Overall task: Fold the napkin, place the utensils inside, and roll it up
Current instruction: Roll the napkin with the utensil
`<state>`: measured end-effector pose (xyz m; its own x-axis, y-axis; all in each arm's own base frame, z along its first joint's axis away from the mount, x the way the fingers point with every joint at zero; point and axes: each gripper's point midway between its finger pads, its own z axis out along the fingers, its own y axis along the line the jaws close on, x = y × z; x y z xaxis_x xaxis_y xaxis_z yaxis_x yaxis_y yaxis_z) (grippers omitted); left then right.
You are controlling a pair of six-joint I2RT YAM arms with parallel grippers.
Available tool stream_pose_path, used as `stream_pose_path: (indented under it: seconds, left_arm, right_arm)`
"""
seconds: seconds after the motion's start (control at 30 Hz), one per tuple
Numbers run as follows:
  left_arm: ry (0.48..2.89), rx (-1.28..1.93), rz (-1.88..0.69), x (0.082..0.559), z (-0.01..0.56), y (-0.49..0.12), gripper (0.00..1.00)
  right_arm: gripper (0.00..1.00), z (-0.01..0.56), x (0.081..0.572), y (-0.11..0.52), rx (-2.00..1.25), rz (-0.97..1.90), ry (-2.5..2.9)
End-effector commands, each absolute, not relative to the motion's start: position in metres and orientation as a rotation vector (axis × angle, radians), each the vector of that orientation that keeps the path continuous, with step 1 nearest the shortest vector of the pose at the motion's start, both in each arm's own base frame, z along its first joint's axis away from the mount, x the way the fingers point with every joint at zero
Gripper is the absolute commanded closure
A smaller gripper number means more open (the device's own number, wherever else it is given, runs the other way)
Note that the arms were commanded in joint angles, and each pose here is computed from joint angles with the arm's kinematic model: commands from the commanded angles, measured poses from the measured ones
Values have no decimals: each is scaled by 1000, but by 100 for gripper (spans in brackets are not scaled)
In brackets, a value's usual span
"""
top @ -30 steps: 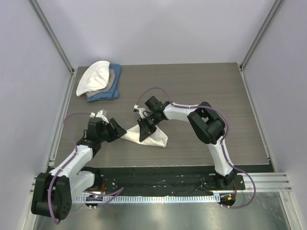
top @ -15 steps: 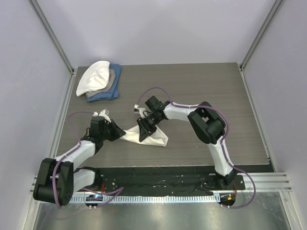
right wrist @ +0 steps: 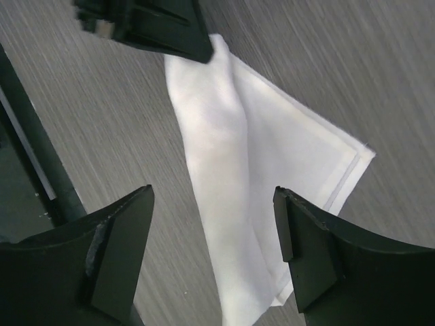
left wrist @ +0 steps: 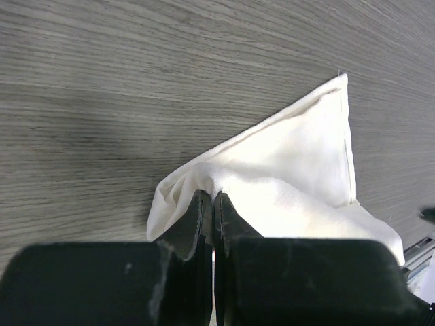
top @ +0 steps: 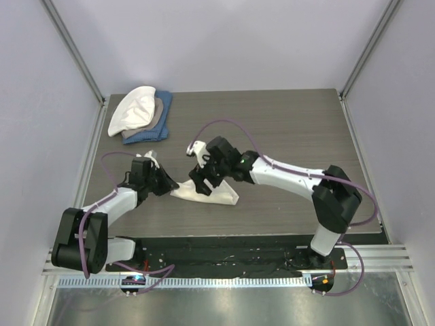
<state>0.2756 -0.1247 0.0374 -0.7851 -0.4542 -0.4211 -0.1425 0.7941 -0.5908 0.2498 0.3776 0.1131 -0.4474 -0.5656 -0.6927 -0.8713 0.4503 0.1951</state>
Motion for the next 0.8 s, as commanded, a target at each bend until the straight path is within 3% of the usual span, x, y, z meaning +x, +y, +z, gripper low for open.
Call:
stream_pose_path:
  seconds: [0.0, 0.17, 0.5, 0.7, 0.77]
  left_arm:
    - [2464, -430, -730, 275, 40, -126, 100]
    - [2479, -435, -719, 276, 40, -125, 100]
    - [2494, -435, -726, 276, 39, -127, 100]
    - [2485, -425, -737, 278, 42, -128, 100]
    - [2476, -417, -751, 279, 45, -130, 100]
  right_arm:
    - [20, 125, 257, 387, -1278, 334, 1839]
    - [20, 97, 257, 388, -1370, 126, 1767]
    - [20, 61, 246, 396, -1513, 98, 1731]
    - [28, 40, 239, 389, -1558, 122, 1811]
    - [35, 31, 241, 383, -1550, 128, 1869]
